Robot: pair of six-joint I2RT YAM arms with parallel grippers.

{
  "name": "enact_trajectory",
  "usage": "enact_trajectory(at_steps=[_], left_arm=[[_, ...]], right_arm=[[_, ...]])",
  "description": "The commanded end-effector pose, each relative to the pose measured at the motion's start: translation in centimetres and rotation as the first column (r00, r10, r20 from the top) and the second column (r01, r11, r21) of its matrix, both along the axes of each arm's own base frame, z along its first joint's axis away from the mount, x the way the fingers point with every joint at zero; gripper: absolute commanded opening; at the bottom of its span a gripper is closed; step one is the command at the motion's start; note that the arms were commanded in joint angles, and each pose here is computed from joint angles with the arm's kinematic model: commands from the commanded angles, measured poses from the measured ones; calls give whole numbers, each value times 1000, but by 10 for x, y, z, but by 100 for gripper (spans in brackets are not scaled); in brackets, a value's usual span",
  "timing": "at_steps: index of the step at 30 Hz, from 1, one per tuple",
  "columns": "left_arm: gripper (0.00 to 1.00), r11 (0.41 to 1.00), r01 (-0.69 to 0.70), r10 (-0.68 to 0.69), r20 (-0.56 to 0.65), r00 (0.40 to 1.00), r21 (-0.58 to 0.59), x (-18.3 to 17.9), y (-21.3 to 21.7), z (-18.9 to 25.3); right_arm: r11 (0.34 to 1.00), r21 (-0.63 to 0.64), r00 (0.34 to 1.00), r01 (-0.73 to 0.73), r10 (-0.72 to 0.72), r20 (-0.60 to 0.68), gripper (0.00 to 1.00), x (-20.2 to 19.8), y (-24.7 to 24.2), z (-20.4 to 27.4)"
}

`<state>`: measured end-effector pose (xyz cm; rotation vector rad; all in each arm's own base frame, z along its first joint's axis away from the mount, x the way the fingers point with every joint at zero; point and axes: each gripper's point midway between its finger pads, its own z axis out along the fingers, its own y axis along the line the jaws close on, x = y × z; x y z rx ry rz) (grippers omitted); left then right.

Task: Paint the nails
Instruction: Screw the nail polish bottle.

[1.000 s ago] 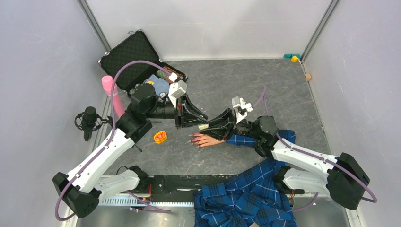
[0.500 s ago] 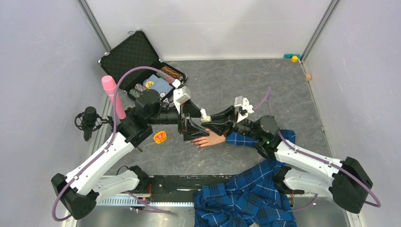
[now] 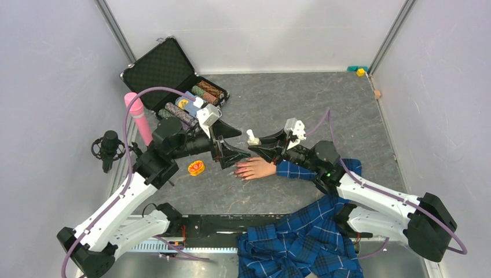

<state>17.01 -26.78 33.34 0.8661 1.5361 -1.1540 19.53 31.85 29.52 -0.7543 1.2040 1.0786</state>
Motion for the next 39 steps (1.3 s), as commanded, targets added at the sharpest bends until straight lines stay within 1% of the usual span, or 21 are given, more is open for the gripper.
enact_trajectory(at_steps=[1, 4, 8, 11, 15, 21, 22, 25, 28, 34, 36, 39], left_arm=[[100, 994, -72, 73, 8, 997, -88, 13, 5, 19], [100, 986, -139, 135, -49, 990, -89, 28, 7, 14], [96, 985, -161, 150, -145, 978, -65, 43, 4, 1], [90, 987, -150, 137, -189, 972, -57, 45, 0, -5], [82, 987, -155, 142, -204, 969, -49, 48, 0, -8], [53, 988, -147, 134, -204, 970, -52, 48, 0, -9], [52, 988, -145, 132, -207, 969, -50, 48, -1, -10], [51, 989, -138, 125, -214, 969, -47, 47, -2, -11], [49, 990, -137, 124, -219, 968, -43, 48, -3, -13], [48, 991, -128, 116, -225, 967, -39, 48, -4, -14], [45, 991, -125, 114, -226, 967, -38, 48, -4, -15], [45, 992, -123, 112, -232, 966, -34, 48, -5, -16]], right_arm=[[996, 17, 994, 91, -92, 55, 0, 16, 0, 20], [991, -6, 990, 133, -132, 48, 0, 21, 5, 14], [979, -65, 980, 195, -192, 51, 0, 28, 13, 6], [973, -92, 976, 213, -208, 59, 0, 29, 19, 3], [970, -105, 975, 219, -214, 60, 0, 29, 24, 0], [965, -132, 974, 226, -219, 62, 0, 32, 28, -4], [965, -135, 974, 224, -218, 60, 0, 32, 29, -5], [964, -141, 974, 223, -216, 63, 0, 32, 30, -6], [959, -142, 969, 244, -238, 62, 0, 35, 27, -6], [958, -141, 968, 249, -243, 59, 0, 35, 27, -5], [959, -139, 968, 249, -243, 57, 0, 35, 26, -5], [959, -136, 968, 248, -243, 56, 0, 34, 26, -4]])
